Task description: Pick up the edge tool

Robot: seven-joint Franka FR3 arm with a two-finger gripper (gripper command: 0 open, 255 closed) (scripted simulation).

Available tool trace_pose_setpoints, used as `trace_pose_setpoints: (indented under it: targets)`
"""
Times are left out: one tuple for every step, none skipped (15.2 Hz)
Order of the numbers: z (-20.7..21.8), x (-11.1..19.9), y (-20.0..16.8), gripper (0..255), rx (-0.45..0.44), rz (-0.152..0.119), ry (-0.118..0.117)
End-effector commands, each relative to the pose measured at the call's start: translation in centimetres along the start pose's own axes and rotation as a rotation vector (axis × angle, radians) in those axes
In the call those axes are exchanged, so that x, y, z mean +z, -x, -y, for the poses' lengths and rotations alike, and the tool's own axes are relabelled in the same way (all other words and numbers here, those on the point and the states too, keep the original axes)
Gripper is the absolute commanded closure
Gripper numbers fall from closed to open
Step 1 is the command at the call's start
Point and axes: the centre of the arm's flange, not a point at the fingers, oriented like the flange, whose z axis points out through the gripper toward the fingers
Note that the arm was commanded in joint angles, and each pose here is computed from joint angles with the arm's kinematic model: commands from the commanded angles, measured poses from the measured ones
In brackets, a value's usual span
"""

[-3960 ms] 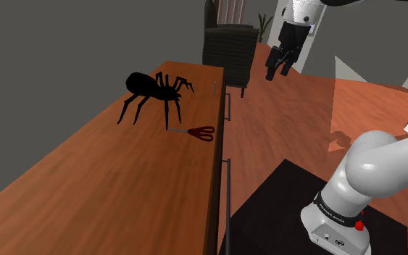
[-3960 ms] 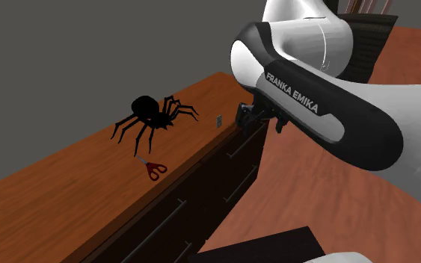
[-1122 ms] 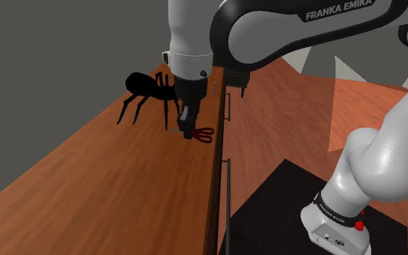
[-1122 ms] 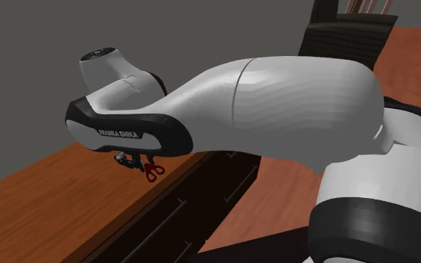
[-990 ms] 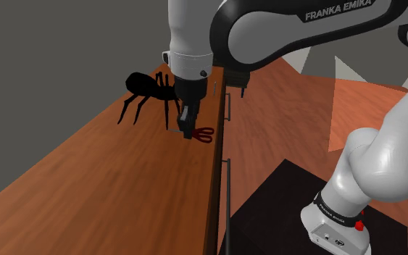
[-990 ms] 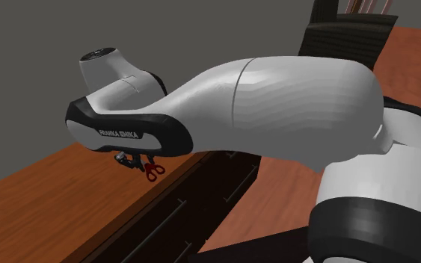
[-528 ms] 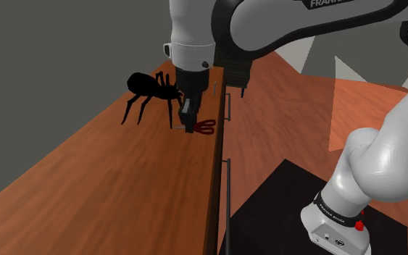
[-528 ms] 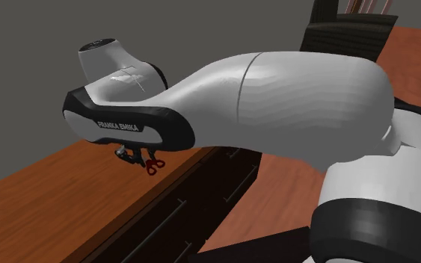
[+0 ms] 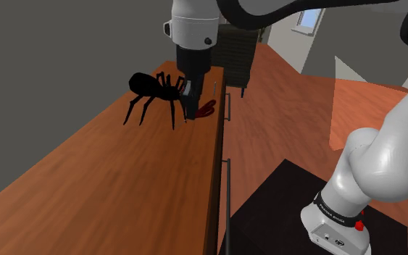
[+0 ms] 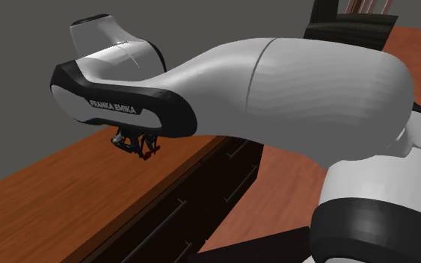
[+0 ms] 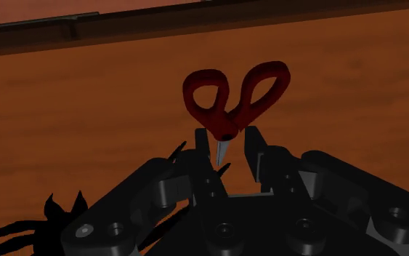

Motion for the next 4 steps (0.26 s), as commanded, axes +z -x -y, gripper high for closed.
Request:
trace_pose_setpoints:
  targets:
    - [0.0, -1.12, -0.08, 255, 0.0, 0.0, 0.0]
    - [-0.05, -1.64, -0.08, 255, 0.0, 0.0, 0.0]
    - [-0.06, -1.73, -0.08, 255, 0.0, 0.0, 0.0]
    - [-0.06, -1.73, -0.08, 255, 0.0, 0.0, 0.0]
